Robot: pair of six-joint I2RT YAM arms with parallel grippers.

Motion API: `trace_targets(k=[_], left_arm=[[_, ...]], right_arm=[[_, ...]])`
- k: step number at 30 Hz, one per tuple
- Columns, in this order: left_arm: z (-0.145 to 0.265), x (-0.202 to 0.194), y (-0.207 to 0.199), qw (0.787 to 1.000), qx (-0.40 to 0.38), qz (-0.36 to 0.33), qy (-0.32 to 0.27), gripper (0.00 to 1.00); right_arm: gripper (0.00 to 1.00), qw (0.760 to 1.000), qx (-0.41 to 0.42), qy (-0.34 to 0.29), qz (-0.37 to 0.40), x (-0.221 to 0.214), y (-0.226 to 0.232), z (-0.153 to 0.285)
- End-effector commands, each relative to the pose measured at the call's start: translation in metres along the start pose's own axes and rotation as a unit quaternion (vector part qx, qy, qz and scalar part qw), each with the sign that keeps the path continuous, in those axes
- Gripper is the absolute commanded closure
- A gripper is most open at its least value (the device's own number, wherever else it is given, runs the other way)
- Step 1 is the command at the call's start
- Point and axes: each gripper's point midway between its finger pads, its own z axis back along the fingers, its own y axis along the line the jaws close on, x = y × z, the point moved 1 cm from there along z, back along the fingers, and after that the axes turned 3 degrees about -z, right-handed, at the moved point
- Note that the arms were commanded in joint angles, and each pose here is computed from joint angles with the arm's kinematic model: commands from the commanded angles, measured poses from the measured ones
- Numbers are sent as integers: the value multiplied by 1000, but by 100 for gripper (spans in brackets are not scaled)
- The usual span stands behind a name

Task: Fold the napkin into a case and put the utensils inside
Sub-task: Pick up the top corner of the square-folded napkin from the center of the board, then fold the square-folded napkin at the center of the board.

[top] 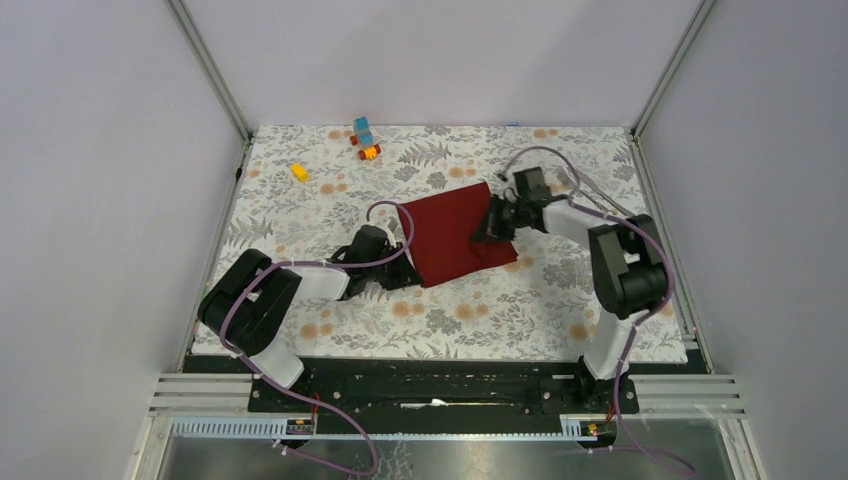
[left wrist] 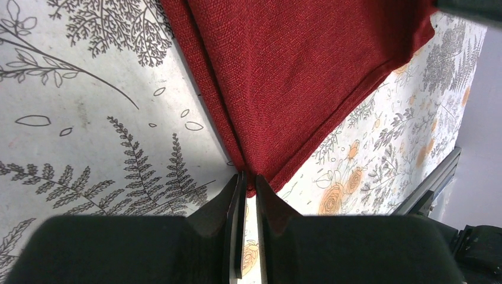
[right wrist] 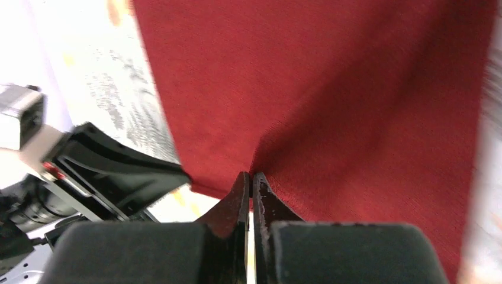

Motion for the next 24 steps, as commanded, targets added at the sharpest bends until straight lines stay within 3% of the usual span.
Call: trace_targets(k=[1,11,24], left_arm=[[3,-21,19,999,23,8,22,84],[4,-29,31,999,37,18,14,86],[6,-36,38,999,42,26,15,87]], right_arm=[[100,997,50,10,56,13,69,-41],[100,989,135,10,63,55,152,-114],[100,985,161,0,56,73,163,-146]])
